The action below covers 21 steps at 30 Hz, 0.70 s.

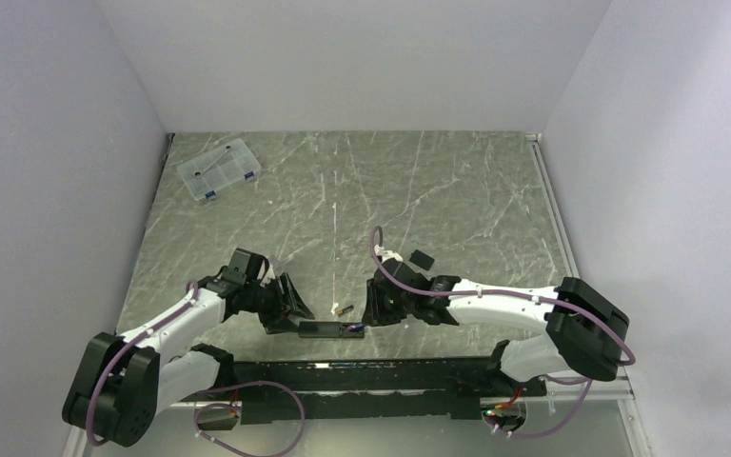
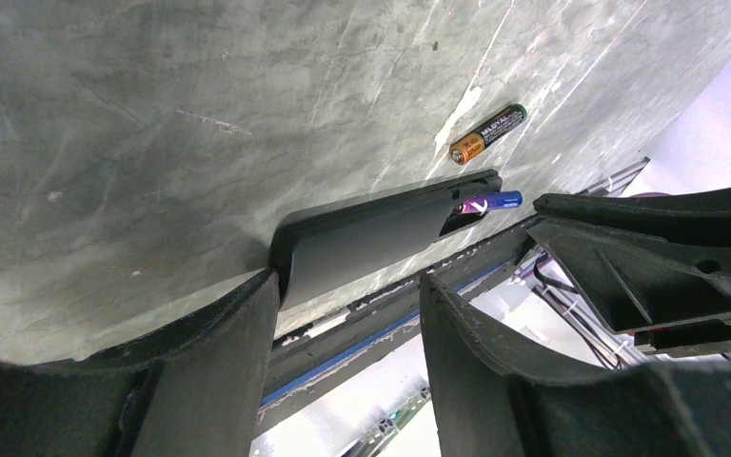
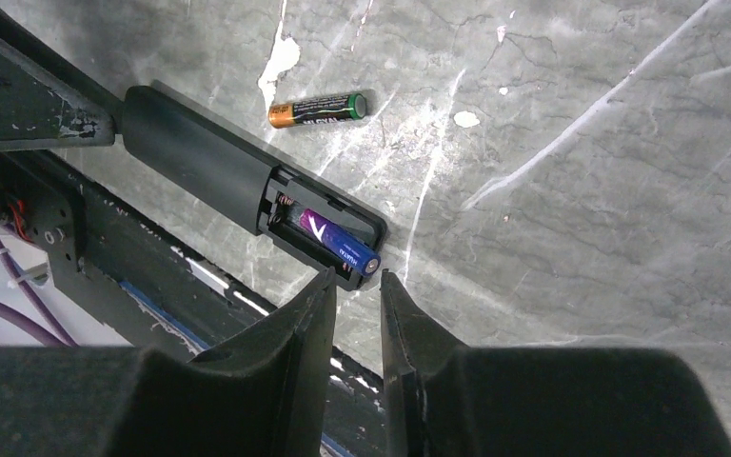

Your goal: Load the batteries into the remote control

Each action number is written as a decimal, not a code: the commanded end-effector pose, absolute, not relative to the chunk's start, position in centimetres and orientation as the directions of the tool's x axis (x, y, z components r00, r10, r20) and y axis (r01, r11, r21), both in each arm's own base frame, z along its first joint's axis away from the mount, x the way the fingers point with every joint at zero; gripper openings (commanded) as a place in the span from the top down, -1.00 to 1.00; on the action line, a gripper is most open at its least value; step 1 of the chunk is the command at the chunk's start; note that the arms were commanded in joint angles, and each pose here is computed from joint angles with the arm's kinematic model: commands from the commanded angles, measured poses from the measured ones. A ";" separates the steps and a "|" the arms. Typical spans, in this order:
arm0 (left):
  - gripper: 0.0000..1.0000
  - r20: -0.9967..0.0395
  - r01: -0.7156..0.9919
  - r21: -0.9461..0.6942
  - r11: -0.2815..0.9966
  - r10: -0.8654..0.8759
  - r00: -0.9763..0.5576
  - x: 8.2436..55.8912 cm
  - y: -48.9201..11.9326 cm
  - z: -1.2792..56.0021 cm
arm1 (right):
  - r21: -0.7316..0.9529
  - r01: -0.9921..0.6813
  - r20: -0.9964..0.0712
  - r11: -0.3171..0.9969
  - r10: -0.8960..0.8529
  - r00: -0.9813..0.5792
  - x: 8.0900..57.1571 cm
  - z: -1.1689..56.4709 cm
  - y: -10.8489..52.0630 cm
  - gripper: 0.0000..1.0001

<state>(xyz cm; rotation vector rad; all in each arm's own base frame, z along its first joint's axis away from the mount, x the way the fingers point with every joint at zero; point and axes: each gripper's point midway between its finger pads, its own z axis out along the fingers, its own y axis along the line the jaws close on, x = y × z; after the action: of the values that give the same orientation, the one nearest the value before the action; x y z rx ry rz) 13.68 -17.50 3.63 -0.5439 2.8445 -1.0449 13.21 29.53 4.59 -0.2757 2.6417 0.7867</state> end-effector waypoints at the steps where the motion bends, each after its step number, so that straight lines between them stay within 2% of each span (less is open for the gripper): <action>1: -0.21 0.040 -0.263 -0.672 0.692 -0.321 -0.946 13.8 -18.0 4.2 | 0.490 -0.263 -0.396 0.831 -0.057 -0.917 13.5 4.5 29.6 0.47; 21: -0.21 0.040 -0.261 -0.676 0.689 -0.319 -0.947 13.8 -18.1 4.2 | 0.515 -0.268 -0.365 0.814 -0.074 -0.928 13.1 4.1 30.7 0.46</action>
<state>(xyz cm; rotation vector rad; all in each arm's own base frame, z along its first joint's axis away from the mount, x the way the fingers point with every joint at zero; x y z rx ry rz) 13.83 -17.68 3.90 -0.5309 2.8303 -1.0652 12.62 29.51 3.27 -0.2795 2.6975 0.7722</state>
